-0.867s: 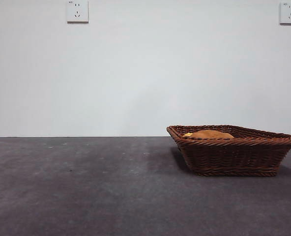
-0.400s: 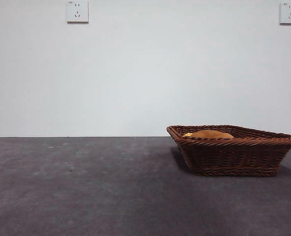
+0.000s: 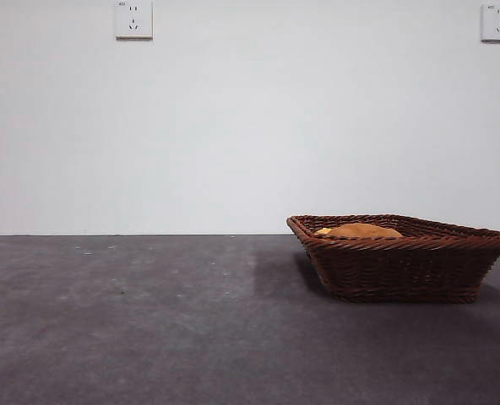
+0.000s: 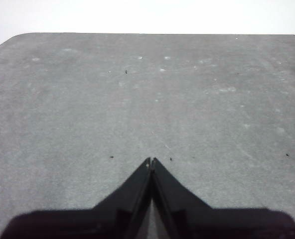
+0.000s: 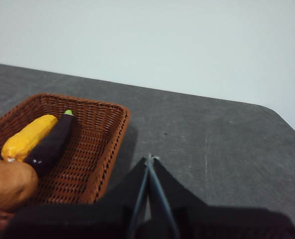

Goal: Help me put the vegetables on the table into the basket

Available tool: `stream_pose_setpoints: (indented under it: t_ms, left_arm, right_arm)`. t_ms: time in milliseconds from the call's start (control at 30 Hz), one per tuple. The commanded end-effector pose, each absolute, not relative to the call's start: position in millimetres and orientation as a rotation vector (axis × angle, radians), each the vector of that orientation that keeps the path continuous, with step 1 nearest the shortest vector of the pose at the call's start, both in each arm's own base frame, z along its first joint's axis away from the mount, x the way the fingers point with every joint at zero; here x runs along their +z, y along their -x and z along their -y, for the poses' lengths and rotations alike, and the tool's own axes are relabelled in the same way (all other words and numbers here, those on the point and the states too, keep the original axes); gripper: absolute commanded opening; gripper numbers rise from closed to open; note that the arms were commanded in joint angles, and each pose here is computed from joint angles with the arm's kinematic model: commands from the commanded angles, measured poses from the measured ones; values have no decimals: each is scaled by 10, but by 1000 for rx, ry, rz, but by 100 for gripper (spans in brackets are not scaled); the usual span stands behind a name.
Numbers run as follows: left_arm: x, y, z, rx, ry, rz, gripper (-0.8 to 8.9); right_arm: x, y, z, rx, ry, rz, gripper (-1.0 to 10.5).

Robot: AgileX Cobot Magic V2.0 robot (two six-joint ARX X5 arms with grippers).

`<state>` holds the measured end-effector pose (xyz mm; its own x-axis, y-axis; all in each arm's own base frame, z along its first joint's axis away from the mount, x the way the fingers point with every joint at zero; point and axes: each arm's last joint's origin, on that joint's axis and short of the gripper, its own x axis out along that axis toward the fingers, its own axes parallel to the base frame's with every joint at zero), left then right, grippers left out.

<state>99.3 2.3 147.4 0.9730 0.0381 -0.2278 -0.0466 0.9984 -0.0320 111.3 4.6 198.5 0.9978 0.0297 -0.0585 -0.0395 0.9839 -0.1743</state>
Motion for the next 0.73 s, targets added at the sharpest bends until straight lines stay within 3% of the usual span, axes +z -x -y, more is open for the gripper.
stream_pose_setpoints:
  t_ms: [33,433,733]
  left_arm:
    - [1440,-996,-24,42,41,-237,-3]
    - [1440,-996,-24,42,41,-237,-3]
    - [1438,-997,-24,42,41,-239,-3]
  right_arm:
    - [1882,-1073,-45,32,158,-54,1]
    - [1567,-931,-38,38,83,-294,1]
    - [1518,-941,-38,29,33,-204,1]
